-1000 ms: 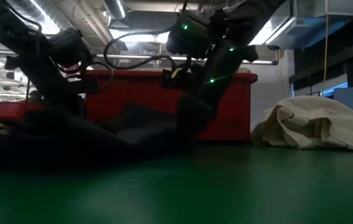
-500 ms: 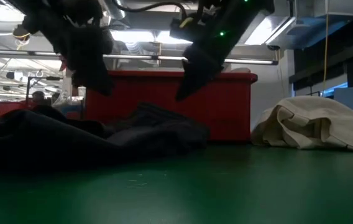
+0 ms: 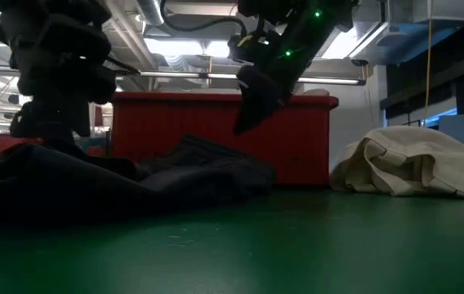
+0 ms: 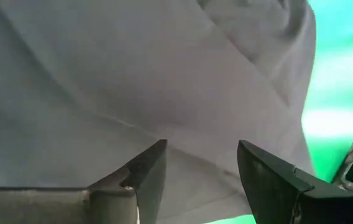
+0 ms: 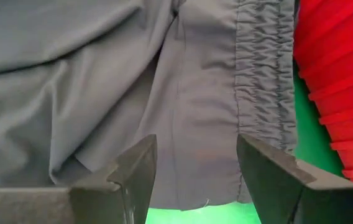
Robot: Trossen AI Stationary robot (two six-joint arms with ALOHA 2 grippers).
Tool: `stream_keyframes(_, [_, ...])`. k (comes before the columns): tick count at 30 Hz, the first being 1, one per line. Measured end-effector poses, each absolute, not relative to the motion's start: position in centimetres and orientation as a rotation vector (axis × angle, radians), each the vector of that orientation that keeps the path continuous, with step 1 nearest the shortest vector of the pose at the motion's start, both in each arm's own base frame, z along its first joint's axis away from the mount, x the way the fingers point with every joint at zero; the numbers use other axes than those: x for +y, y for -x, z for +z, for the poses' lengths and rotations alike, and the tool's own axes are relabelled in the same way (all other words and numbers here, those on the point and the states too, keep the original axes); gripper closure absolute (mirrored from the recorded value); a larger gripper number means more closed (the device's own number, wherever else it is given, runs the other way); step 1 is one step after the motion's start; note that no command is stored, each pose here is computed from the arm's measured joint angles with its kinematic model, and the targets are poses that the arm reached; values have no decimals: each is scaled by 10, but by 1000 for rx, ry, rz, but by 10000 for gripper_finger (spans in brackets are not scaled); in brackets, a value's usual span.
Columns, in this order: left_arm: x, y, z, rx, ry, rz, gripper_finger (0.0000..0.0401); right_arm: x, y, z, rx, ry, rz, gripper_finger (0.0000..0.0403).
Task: Fold Laundry from Bin
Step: Fold the black shorts
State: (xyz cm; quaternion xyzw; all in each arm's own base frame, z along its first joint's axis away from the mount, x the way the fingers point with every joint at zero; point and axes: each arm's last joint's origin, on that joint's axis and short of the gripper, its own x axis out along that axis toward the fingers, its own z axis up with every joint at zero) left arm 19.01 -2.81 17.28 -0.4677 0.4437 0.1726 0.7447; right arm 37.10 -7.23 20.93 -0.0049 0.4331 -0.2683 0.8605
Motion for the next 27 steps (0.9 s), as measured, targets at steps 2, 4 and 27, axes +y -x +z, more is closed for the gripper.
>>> stream_keyframes(2, [-33, -191, 169, 992, 1044, 392, 213, -73, -371, 209, 908, 14, -562, 180])
stream_keyframes(4, [-37, -196, 166, 986, 1065, 384, 213, -73, -372, 210, 898, 21, -559, 180])
stream_keyframes(27, [-45, -210, 152, 989, 958, 323, 393, -74, -383, 217, 771, 112, -491, 180])
